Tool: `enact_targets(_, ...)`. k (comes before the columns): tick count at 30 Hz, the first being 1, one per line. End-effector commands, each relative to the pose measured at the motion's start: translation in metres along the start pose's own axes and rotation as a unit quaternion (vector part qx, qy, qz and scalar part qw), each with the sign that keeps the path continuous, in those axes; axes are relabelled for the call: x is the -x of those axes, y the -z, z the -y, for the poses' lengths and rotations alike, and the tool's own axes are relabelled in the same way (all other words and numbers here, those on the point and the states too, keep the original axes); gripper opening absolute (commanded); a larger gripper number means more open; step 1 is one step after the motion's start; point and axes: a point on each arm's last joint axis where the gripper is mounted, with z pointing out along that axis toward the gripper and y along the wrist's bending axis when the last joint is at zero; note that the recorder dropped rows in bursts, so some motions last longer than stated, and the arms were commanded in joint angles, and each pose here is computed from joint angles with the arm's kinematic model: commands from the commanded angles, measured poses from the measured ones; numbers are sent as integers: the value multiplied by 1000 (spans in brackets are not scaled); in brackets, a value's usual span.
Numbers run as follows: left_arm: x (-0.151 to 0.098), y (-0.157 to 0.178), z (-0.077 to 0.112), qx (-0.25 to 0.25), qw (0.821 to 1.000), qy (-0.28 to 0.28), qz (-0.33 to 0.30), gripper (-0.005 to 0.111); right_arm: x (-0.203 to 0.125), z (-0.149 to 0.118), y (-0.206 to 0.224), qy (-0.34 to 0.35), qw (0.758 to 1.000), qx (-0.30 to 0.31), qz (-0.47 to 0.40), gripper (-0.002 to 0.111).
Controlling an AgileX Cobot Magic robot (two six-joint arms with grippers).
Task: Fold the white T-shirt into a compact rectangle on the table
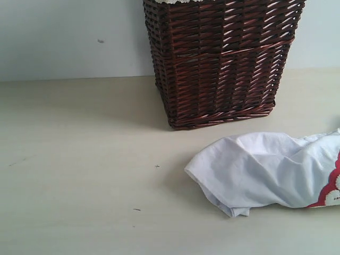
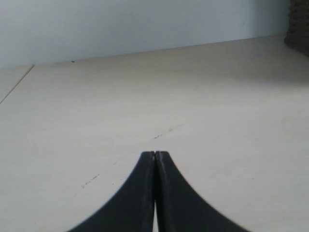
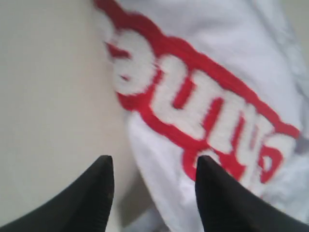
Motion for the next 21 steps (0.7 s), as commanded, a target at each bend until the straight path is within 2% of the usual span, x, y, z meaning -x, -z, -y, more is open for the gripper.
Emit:
enact_targets(1, 1, 1, 0, -2, 1000, 0, 6, 0, 1, -22, -12, 13, 997, 76, 18, 49)
enact_targets(4, 1, 1, 0, -2, 1000, 0, 6, 0, -4, -39, -36, 17, 992, 124, 9, 49)
enact_targets(7, 1, 1, 0, -2, 1000, 0, 6, 0, -6, -46, -61, 23, 993, 117, 8, 49)
enact_targets(14, 1, 1, 0, -2, 1000, 0, 6, 0, -10, -23, -92, -51, 998, -30, 13, 49)
enact_targets(18, 1, 1, 0, -2, 1000, 0, 6, 0, -13, 0, -99, -137, 981, -137, 30, 49)
enact_targets(21, 1, 1, 0, -2, 1000, 0, 6, 0, -14, 11, -105, -186, 968, -162, 54, 49)
